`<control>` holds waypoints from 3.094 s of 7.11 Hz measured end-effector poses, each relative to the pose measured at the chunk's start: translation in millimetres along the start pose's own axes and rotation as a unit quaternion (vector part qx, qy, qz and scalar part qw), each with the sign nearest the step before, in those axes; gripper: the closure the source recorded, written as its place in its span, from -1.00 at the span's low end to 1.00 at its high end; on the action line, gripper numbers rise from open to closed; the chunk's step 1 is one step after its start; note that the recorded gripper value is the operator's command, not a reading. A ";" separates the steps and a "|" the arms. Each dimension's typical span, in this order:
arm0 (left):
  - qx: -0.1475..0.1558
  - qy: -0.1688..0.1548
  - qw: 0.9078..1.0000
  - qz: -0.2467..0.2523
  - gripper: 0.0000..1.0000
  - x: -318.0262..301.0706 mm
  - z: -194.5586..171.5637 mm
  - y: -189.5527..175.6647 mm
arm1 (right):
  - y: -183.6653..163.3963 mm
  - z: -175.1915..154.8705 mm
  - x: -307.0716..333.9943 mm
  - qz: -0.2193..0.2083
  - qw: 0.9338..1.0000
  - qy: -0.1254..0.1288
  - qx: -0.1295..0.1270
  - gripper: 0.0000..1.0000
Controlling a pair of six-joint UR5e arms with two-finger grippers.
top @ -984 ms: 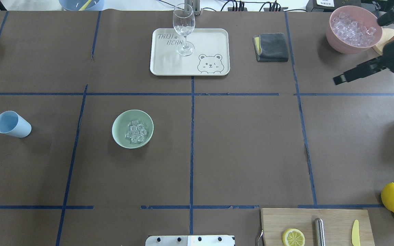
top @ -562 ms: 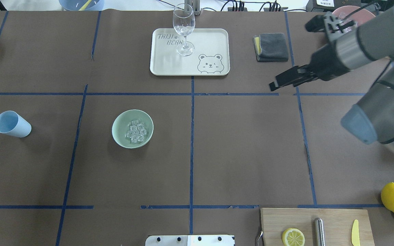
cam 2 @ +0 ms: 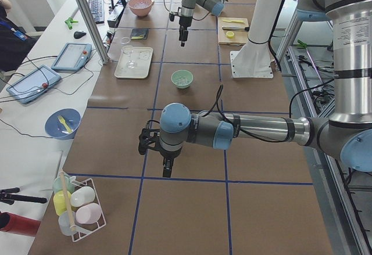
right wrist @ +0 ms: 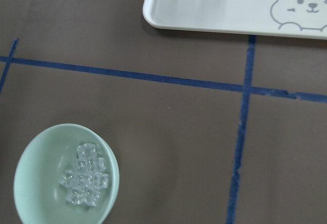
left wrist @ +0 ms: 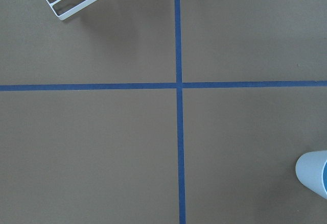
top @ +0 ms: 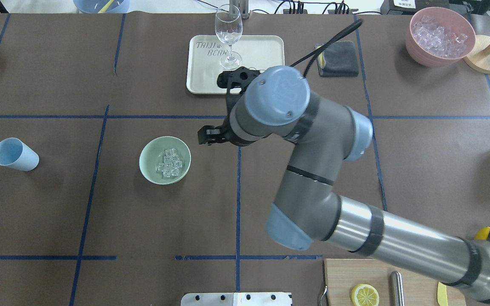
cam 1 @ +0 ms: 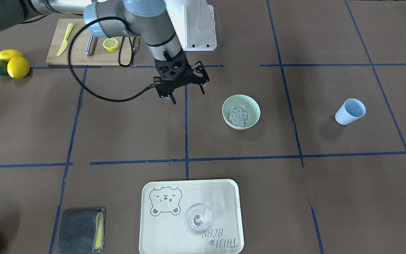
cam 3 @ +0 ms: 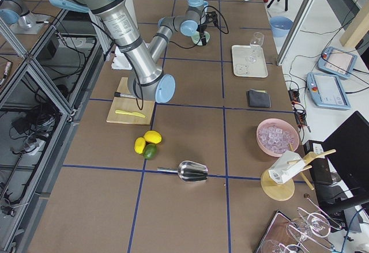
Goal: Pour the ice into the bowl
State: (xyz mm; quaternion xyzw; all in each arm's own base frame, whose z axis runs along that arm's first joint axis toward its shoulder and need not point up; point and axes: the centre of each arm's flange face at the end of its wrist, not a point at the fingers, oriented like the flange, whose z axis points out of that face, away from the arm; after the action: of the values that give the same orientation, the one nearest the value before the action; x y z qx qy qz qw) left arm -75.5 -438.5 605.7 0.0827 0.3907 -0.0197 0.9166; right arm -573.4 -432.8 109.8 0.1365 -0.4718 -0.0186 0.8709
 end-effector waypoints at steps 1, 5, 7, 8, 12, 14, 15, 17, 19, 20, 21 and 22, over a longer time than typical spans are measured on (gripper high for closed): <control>0.001 0.000 1.000 0.001 -1.00 1.3 -1.2 -0.3 | -1.9 36.8 -37.5 0.013 1.000 0.025 0.002 -0.85; 0.003 0.000 1.000 0.004 -1.00 3.8 -2.8 -0.9 | 17.3 105.2 -73.4 0.024 0.998 0.064 -0.014 0.99; 0.003 0.000 1.000 0.004 -1.00 3.6 -3.0 -0.8 | 23.9 108.8 -77.0 0.026 0.997 0.064 -0.019 1.00; 0.003 0.000 1.000 0.003 -1.00 3.3 -2.8 -0.8 | 25.9 108.5 -79.4 0.026 0.998 0.061 -0.020 1.00; 0.001 0.000 1.000 0.002 -1.00 2.3 -1.4 0.7 | 20.1 91.5 -89.8 0.026 1.000 0.012 -0.006 1.00; -0.002 0.000 1.000 -0.001 -1.00 -1.0 1.6 2.8 | -7.9 60.1 -67.2 0.038 0.998 -0.017 -0.039 1.00; -0.004 -0.001 1.000 -0.002 -1.00 -2.9 3.2 3.9 | -25.9 35.8 -30.8 0.037 0.998 -0.027 -0.053 1.00; -0.012 -0.004 1.000 0.000 -1.00 -2.3 9.4 8.3 | -53.5 -20.9 75.3 0.003 0.997 -0.049 -0.061 1.00; -0.026 -0.002 0.998 0.055 -1.00 6.6 18.8 11.4 | -78.7 -68.8 179.4 -0.037 0.995 -0.062 -0.068 1.00; -0.034 -0.001 0.997 0.074 -1.00 6.8 21.4 13.3 | -85.7 -86.6 227.6 -0.058 0.994 -0.062 -0.068 1.00; -0.044 -0.001 0.996 0.075 -1.00 6.0 22.9 14.6 | -85.8 -98.8 284.9 -0.075 0.993 -0.058 -0.072 1.00; -0.047 -0.001 0.996 0.075 -1.00 6.7 22.5 13.8 | -74.0 -102.1 347.1 -0.093 0.991 -0.046 -0.082 1.00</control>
State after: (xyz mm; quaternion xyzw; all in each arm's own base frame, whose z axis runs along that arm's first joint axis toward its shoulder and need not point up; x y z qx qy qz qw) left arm -53.4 -428.4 618.1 0.0683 0.3830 0.0676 0.9188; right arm -289.6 -537.5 321.6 0.1068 -0.4937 -0.1442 0.8509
